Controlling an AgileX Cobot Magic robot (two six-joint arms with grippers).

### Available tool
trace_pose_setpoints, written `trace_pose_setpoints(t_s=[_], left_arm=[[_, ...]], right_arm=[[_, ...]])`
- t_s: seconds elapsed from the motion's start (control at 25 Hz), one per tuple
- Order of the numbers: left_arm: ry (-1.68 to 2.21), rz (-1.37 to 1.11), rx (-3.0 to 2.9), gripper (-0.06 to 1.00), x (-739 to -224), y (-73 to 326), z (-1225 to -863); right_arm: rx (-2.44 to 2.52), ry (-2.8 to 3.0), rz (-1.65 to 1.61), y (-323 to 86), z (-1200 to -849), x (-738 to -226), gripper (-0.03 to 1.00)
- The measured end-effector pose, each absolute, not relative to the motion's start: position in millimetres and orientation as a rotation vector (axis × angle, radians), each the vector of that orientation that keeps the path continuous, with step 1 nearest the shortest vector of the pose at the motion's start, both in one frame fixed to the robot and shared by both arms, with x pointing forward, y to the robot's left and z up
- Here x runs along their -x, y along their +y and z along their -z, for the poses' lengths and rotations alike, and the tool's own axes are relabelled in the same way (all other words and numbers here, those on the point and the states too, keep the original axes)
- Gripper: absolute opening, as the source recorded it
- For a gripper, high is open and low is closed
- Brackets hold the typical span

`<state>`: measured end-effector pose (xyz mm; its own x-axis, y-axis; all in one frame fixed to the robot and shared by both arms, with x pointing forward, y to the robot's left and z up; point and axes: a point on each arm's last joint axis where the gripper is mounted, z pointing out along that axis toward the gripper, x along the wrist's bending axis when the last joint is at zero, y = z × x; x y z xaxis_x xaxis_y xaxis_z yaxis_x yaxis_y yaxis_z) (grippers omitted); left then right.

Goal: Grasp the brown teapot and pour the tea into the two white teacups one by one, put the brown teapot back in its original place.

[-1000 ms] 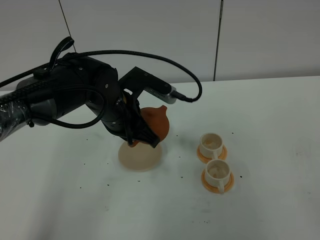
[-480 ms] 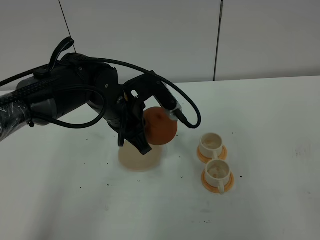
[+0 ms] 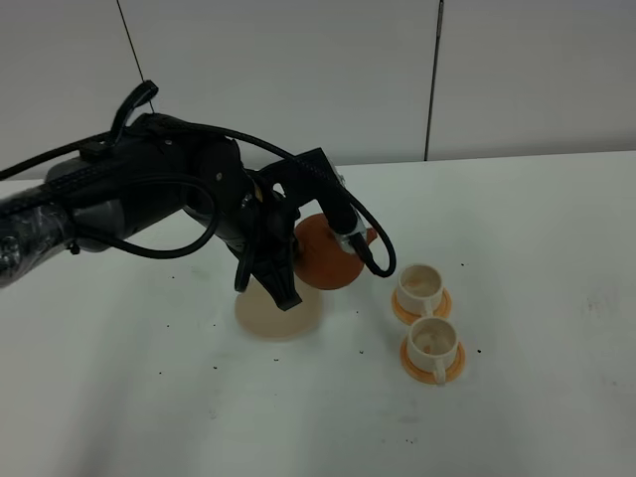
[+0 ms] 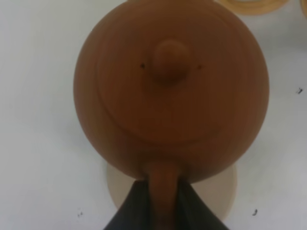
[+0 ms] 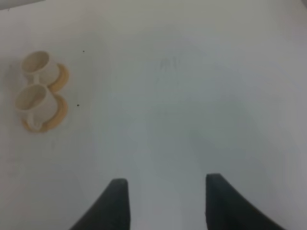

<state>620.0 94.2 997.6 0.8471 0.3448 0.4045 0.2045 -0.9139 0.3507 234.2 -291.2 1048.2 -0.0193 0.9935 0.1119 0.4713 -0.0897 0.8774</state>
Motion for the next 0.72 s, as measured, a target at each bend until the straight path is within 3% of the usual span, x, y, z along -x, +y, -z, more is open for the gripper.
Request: trace_pose_setpoints(t_s=[0.44,0.72], left_arm=[[0.286,-0.743,-2.719,0.17,-627.0,89.6,-989.3],[0.091,-0.620,-2.794,0.17,-617.9,88.2,-984.5]], right_arm=[[-1.625,1.548,-1.050,-291.2,-1048.2,-234.2,0.36],[-1.625,1.548,-1.050,-291.2,-1048.2,-234.2,0.36]])
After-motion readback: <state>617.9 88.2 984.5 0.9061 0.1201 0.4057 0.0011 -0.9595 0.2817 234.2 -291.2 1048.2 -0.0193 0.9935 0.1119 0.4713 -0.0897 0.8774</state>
